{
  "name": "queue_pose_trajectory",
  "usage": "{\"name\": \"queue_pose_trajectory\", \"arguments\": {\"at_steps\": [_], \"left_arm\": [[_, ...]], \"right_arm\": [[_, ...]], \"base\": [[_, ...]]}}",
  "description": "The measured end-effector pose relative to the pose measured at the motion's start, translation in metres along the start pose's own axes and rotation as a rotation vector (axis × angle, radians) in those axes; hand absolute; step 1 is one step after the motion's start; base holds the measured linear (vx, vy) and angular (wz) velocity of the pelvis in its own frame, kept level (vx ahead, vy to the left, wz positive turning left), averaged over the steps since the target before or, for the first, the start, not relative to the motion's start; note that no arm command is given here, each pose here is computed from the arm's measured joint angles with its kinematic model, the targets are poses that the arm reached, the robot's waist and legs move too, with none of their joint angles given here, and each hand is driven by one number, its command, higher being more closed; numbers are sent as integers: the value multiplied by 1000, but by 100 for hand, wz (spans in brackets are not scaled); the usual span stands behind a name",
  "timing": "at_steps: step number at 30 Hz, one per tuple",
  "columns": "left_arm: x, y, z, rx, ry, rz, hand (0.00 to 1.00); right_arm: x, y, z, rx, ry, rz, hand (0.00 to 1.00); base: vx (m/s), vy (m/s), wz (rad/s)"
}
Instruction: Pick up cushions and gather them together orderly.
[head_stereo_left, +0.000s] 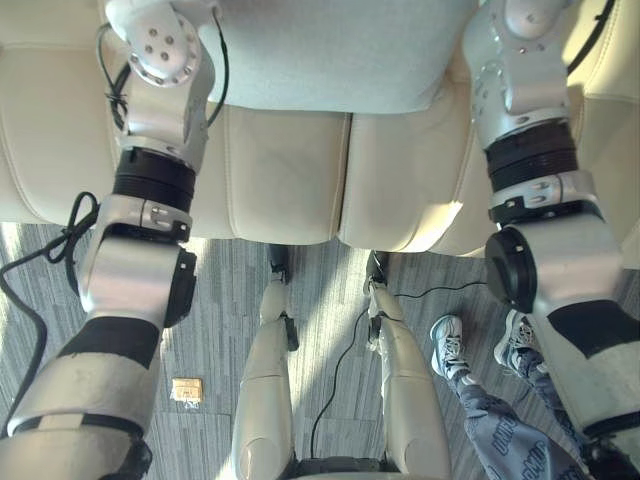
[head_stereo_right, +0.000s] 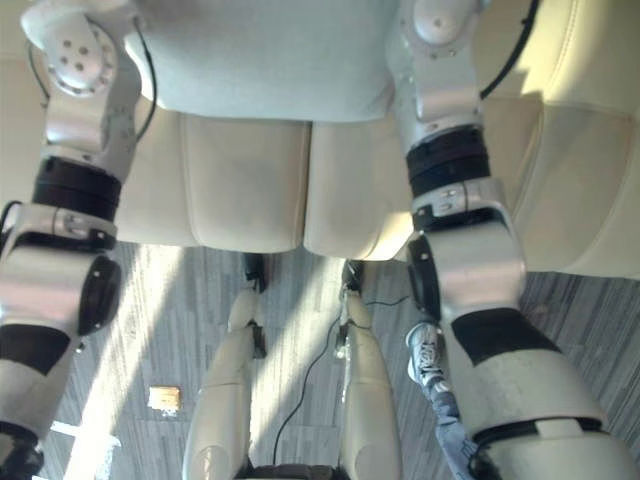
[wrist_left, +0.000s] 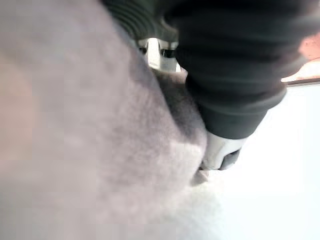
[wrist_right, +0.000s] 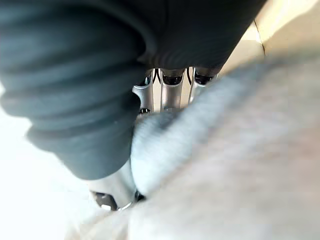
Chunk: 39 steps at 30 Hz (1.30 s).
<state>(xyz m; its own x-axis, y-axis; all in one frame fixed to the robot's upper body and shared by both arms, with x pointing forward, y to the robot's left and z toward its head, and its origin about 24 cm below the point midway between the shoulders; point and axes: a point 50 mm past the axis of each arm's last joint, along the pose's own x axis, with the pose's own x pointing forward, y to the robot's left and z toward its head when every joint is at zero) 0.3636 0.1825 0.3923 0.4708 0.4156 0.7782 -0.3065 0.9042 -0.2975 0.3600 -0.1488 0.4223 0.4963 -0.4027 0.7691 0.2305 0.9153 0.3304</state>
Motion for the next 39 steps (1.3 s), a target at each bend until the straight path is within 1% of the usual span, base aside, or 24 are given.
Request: {"name": "queue_pose_trajectory", "arguments": {"at_steps": [2, 5, 6, 7, 8, 9, 10, 13, 17, 21, 24, 25, 26, 28, 29, 30, 31, 32, 33, 34, 35, 37, 38, 39], "left_arm": [[1, 1, 0, -1, 2, -4, 0], [4, 7, 1, -36, 17, 9, 0], [5, 14, 0, -47, 25, 26, 0], [6, 25, -3, -42, 37, 48, 0], [6, 30, -4, -41, 42, 54, 0], [8, 40, -7, -44, 60, 70, 0], [8, 58, -13, -40, 90, 100, 0], [11, 80, -16, -55, 115, 134, 0], [4, 91, -20, -65, 136, 92, 0], [-13, 98, -18, -59, 105, 59, 0], [-52, 101, -31, -79, 127, 31, 0], [-73, 103, -41, -70, 164, 22, 0], [-82, 104, -45, -64, 184, 19, 0], [-129, 115, -63, -37, 284, 13, 0], [-141, 117, -67, -38, 315, 13, 0], [-171, 124, -76, -26, 392, 12, 0], [-215, 135, -87, 5, 522, 4, 0], [-227, 138, -90, 14, 562, -3, 0], [-259, 150, -93, 45, 661, -20, 0], [-276, 156, -94, 66, 715, -28, 0], [-303, 165, -93, 87, 802, -45, 0], [-335, 174, -92, 106, 906, -76, 0], [-358, 179, -93, 122, 998, -100, 0], [-367, 181, -95, 128, 1034, -110, 0]], "right_arm": [[1, -6, -2, -1, 3, 0, 0], [6, -25, -2, 58, 23, -41, 0], [6, -37, -2, 82, 21, -59, 0], [7, -53, -3, 80, 14, -89, 0], [7, -59, -3, 79, 11, -97, 0], [8, -73, -4, 81, 11, -120, 0], [10, -98, -2, 82, 0, -165, 0], [10, -127, 3, 92, -21, -200, 0], [-6, -164, -9, 79, 12, -241, 0], [-28, -183, -20, 40, 48, -224, 0], [-64, -202, -37, -24, 116, -191, 0], [-83, -211, -48, -32, 163, -205, 0], [-92, -214, -54, -37, 189, -212, 0], [-136, -229, -76, -77, 308, -233, 0], [-146, -231, -80, -73, 334, -245, 0], [-175, -238, -91, -93, 412, -255, 0], [-219, -251, -103, -158, 538, -256, 0], [-231, -253, -105, -173, 571, -255, 0], [-264, -262, -110, -204, 664, -263, 0], [-281, -265, -112, -215, 715, -268, 0], [-309, -269, -112, -238, 797, -260, 0], [-343, -276, -110, -271, 905, -243, 0], [-366, -283, -110, -307, 995, -222, 0], [-376, -287, -109, -317, 1035, -221, 0]], "base": [[40, -2, 0], [5, -1, -1], [10, -3, -4], [6, -4, -4], [-2, -5, -3], [-12, -9, -7], [-18, -12, -9], [-12, -8, -4], [-12, -34, 7], [34, -56, 13], [84, -53, 20], [108, -55, 35], [113, -56, 38], [119, -63, 32], [130, -67, 33], [154, -58, 38], [127, -45, 36], [164, -29, 26], [126, -14, 12], [160, -20, 6], [103, -11, -2], [106, -5, -2], [101, 2, 4], [117, 1, 8]]}}
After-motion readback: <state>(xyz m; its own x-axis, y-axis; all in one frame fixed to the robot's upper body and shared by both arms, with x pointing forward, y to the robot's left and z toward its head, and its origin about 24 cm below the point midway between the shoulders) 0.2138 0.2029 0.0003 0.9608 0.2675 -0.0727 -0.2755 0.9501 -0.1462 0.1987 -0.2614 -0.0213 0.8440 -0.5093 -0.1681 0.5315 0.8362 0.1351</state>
